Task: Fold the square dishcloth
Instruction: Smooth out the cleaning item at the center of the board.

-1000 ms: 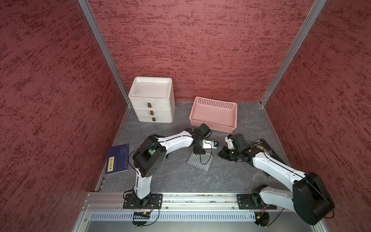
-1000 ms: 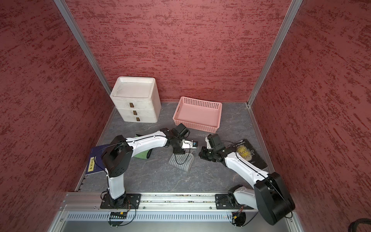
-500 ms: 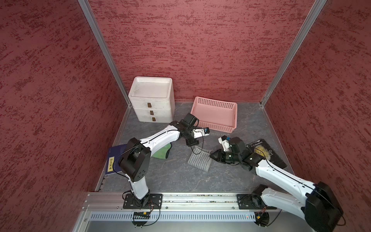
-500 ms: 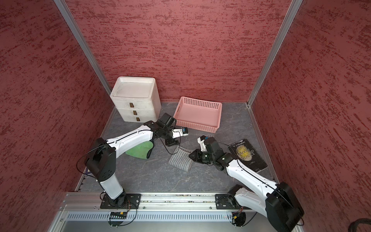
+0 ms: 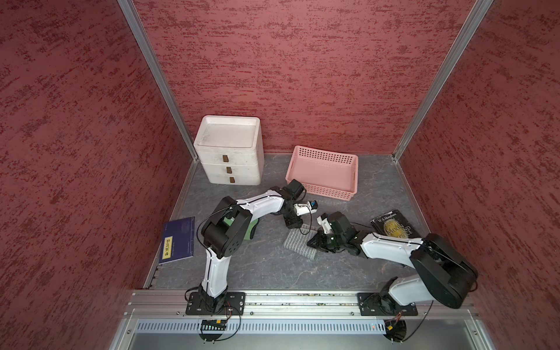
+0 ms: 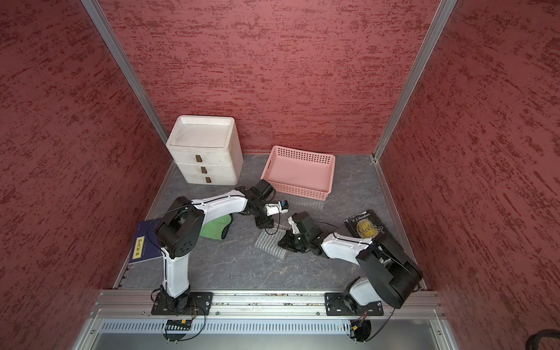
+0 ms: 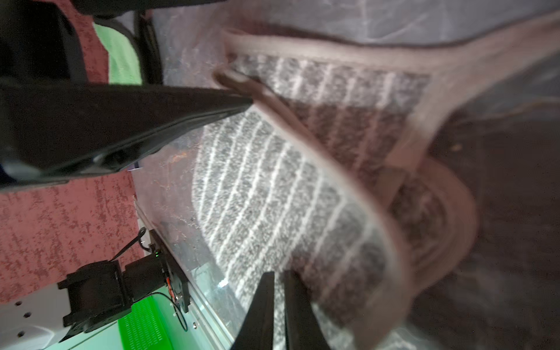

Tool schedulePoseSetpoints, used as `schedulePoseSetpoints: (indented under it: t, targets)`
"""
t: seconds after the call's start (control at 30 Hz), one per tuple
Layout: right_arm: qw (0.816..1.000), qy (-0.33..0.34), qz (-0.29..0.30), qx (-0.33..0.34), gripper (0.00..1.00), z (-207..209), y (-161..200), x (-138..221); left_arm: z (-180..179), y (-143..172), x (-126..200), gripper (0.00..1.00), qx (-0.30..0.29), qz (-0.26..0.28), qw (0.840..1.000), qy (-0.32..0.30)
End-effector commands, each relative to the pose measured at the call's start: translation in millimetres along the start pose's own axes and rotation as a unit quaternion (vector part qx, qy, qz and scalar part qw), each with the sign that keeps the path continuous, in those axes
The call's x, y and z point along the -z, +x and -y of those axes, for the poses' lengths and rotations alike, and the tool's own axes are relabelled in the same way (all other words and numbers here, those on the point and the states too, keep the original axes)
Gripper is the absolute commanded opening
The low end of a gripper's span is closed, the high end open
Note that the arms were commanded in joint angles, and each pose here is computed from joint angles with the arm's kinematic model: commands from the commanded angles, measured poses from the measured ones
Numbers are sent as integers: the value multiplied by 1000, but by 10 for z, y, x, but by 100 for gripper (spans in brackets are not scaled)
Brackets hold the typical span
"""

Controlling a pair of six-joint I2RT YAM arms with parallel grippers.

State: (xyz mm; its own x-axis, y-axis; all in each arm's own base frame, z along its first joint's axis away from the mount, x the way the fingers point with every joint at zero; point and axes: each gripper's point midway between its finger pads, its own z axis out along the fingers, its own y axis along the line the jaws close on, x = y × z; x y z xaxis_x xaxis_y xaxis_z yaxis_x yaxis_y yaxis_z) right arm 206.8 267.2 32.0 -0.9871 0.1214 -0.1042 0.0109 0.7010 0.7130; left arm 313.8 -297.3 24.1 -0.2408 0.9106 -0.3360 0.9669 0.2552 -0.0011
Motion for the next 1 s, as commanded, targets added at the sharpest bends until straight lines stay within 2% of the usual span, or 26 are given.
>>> schedulePoseSetpoints:
  t: [0.0, 0.1, 0.2, 0.33, 0.4, 0.5, 0.63, 0.8, 0.97]
  targets:
    - [1000, 29, 3, 3, 10, 184, 34, -57, -134, 66, -104, 57, -15, -21, 999, -37]
    - [999, 43, 6, 4, 9, 204, 33, -9, -190, -5, -80, 57, -9, -12, 999, -51]
    - [999, 29, 17, 17, 9, 6, -7, 126, -78, -118, 135, 61, 1, 14, 1000, -27]
    - [997, -18, 40, 56, 12, -484, -63, 354, 26, -270, 826, 71, 14, 80, 997, -14]
    - [997, -26, 39, 65, 12, -611, -69, 361, 31, -224, 1180, 83, 31, 101, 994, -20]
    - [997, -35, 29, 67, 12, -659, -71, 246, 28, 53, 1564, 90, 57, 102, 993, -30]
    - [997, -41, -8, 60, 14, -542, -5, -66, -130, 632, 1791, 90, 96, 98, 988, -66]
    - [998, -9, -41, 50, 15, -280, 56, -338, -252, 1356, 1760, 89, 161, 86, 979, -88]
    - [998, 5, -34, 50, 15, -278, 10, -328, -241, 1705, 1614, 88, 198, 74, 973, -93]
